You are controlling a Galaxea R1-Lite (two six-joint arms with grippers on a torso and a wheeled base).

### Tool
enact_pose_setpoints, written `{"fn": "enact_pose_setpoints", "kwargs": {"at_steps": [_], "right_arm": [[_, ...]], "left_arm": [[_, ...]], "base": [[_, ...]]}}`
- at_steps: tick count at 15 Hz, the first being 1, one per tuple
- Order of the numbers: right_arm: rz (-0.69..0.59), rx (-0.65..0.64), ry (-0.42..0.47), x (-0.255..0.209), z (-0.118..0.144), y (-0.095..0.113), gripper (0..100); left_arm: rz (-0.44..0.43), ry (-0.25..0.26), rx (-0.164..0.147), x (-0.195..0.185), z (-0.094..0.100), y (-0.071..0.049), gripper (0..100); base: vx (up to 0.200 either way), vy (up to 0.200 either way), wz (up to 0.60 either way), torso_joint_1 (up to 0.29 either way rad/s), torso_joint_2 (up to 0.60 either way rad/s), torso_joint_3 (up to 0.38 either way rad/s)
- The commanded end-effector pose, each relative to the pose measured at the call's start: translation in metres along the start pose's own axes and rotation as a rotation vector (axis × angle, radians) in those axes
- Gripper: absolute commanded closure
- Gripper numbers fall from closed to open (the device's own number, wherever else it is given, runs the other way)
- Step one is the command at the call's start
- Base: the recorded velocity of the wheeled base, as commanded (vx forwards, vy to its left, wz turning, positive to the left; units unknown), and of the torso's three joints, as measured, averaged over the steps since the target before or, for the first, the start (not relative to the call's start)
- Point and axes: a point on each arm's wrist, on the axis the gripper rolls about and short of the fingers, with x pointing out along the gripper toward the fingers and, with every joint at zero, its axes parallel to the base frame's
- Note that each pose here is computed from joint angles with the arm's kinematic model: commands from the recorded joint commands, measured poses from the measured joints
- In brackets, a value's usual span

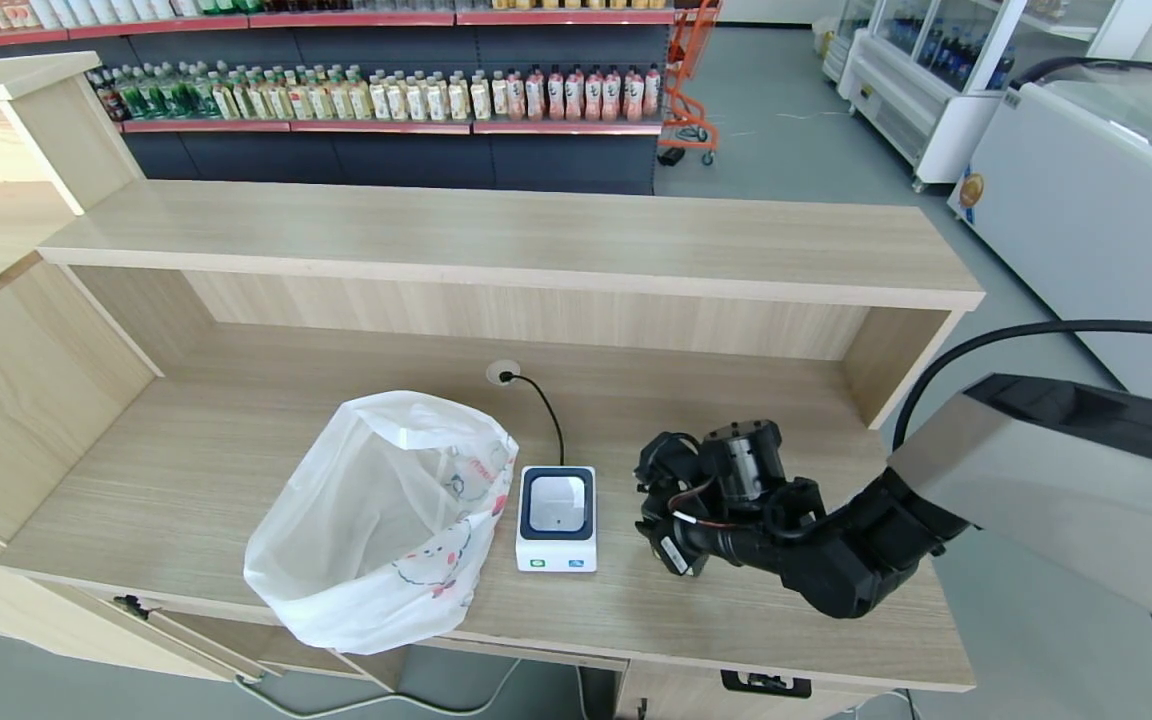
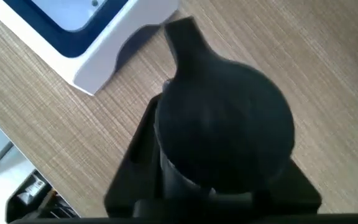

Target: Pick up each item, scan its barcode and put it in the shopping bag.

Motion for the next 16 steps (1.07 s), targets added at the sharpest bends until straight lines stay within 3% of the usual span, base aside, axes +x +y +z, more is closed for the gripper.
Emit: {"fn": "enact_pose_setpoints", "kwargs": {"at_steps": [1,5,6,9,11,13,16], "right_arm": [[0.001,-0.004,-0.019,0.0,0.006,0.001,100],[-0.026,0.007,-0.042,-0.023,0.017,-0.003,100],[-0.036,0.046,-0.073,-0.039,0.029,-0.009,100],[-0.082,0.322,-0.224,-0.112,0.07,-0.036,100],[-0.112,0.351,-0.293,-0.15,0.082,-0.044,100],[-0.187,0.228,-0.351,-0.203,0.076,-0.045,100],[-0.299,-0.105,-0.359,-0.265,0.052,-0.041,100]], "left_arm": [[0.0,-0.002,-0.001,0.0,0.0,0.0,0],[0.0,-0.002,-0.001,0.0,0.0,0.0,0],[0.0,-0.002,0.001,0.0,0.0,0.0,0],[0.0,-0.002,0.001,0.0,0.0,0.0,0],[0.0,0.0,0.001,0.0,0.0,0.0,0],[0.0,-0.002,-0.001,0.0,0.0,0.0,0],[0.0,0.0,-0.001,0.0,0.0,0.0,0]], "base": [[0.0,0.0,0.0,0.0,0.0,0.0],[0.0,0.0,0.0,0.0,0.0,0.0],[0.0,0.0,0.0,0.0,0.0,0.0],[0.0,0.0,0.0,0.0,0.0,0.0],[0.0,0.0,0.0,0.0,0.0,0.0],[0.0,0.0,0.0,0.0,0.0,0.0],[0.0,0.0,0.0,0.0,0.0,0.0]]}}
